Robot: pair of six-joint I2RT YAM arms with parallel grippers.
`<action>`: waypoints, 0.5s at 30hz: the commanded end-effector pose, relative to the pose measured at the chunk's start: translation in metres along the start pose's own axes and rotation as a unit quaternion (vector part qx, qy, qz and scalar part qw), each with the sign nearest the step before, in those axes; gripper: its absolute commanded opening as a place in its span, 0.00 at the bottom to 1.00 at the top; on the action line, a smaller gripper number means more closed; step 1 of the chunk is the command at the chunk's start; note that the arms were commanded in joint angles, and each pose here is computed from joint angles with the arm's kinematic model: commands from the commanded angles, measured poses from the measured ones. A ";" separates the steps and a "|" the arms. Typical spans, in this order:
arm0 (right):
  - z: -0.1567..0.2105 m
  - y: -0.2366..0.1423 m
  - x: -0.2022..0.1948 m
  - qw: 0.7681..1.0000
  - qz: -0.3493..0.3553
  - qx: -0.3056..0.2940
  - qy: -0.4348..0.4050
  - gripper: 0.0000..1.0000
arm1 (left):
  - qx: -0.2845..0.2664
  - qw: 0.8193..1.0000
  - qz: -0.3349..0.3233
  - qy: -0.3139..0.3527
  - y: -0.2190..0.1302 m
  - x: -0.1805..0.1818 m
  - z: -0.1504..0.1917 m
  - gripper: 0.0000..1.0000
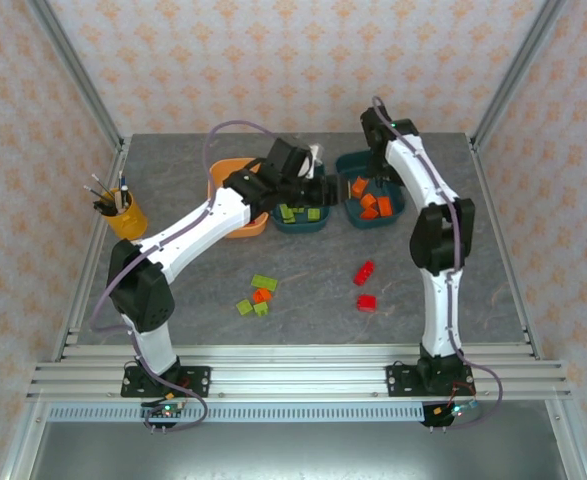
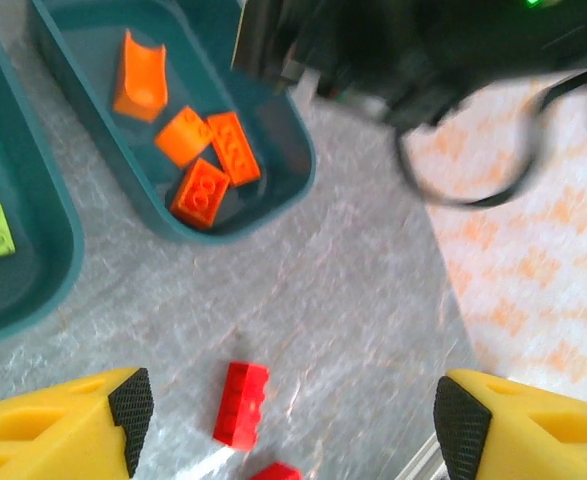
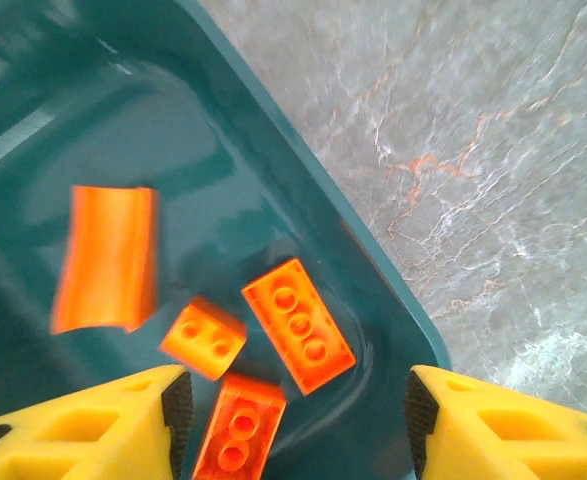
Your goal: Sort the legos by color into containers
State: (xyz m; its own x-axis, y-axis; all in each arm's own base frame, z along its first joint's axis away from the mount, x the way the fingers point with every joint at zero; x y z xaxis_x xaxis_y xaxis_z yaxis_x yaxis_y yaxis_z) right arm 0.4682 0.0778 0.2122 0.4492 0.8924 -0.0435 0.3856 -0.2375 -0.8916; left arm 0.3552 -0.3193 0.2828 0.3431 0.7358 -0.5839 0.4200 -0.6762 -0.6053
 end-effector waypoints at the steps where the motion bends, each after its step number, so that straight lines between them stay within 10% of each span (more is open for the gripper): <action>1: 0.012 -0.088 -0.027 0.996 -0.065 -0.040 0.040 0.59 | 0.055 0.996 -0.029 0.065 0.010 -0.005 0.031 0.77; 15: 0.216 -0.138 -0.151 0.965 -0.189 0.103 0.148 0.63 | 0.191 0.958 -0.111 0.182 0.113 -0.019 0.122 0.71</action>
State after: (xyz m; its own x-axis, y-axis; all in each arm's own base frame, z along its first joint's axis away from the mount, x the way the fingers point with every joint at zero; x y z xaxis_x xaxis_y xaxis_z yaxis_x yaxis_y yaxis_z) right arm 0.2017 0.0537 0.2612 0.4825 0.7960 0.3655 0.4890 0.1014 -0.8664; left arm 0.3001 -0.4100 0.1613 0.5351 0.7777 -0.3301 0.1823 -0.4878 -0.8537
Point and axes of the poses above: each hand's point on the last joint's axis, 136 mm out from that joint toward the fingers, its own y axis out along the fingers, its own x axis along the line the jaws close on, z = x × y, the point moved 5 cm from there along -y, back along the fingers, and after that the axes turned 3 degrees about y, right-handed, at the moved point
